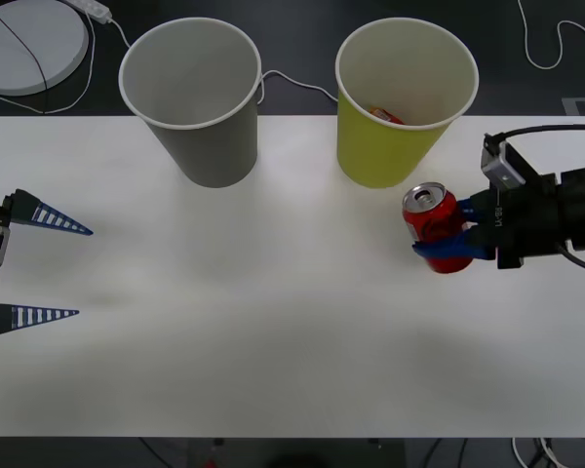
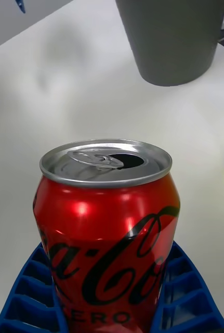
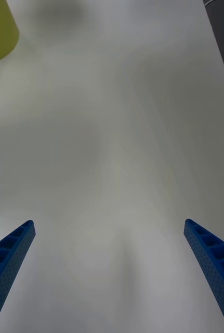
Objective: Put the can into the green bin and the plastic bottle into the gray bin
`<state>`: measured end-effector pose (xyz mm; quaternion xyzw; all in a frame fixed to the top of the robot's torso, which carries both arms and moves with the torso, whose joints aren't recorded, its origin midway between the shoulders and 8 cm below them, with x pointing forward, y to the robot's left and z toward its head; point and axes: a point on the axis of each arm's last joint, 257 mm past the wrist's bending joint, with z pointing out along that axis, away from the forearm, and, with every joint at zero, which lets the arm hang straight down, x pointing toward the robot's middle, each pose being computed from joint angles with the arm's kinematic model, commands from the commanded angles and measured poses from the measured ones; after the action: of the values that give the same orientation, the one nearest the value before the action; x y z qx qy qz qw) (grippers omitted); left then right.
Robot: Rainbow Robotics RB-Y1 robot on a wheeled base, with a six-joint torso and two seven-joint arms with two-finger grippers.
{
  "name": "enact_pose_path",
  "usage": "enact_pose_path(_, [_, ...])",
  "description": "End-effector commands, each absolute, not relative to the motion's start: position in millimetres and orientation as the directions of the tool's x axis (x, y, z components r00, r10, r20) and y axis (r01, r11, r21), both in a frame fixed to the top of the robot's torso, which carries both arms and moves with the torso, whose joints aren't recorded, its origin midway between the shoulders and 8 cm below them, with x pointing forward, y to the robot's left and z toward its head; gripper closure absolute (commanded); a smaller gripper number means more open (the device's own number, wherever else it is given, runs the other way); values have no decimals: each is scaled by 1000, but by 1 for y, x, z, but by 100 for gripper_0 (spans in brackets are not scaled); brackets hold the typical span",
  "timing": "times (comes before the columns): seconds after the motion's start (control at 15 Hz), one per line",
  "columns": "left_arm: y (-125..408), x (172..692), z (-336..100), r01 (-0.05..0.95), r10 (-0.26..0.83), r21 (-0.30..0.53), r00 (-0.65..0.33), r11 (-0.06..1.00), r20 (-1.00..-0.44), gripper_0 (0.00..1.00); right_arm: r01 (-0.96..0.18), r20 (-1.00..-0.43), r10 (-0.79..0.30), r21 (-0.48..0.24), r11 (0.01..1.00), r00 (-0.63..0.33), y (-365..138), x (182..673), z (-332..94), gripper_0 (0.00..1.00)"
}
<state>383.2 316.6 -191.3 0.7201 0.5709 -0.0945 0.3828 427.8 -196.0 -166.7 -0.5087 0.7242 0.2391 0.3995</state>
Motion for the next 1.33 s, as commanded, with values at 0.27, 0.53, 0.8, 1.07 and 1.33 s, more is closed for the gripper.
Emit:
enact_pose_path(0.27, [317, 383, -191, 895, 750, 443, 330, -55, -573, 0, -871, -779, -546, 3, 490, -309, -222, 422, -128, 100])
enact_pose_path(0.53, [317, 383, -191, 895, 750, 443, 330, -55, -573, 0, -825, -733, -546, 38, 564, -407, -241, 421, -96, 100])
enact_pose_path(0.8, [317, 383, -191, 895, 750, 443, 330, -55, -573, 0, -747, -696, -533, 7, 665, -481, -260, 439, -60, 100])
enact_pose_path(1.07, [317, 383, -191, 895, 750, 443, 330, -55, -573, 0, -669, -699, -529, -97, 737, -481, -271, 470, -30, 100])
enact_pose_path(1.33, [317, 383, -191, 895, 750, 443, 330, -55, -573, 0, -652, -683, -550, -142, 745, -480, -265, 503, -10, 100])
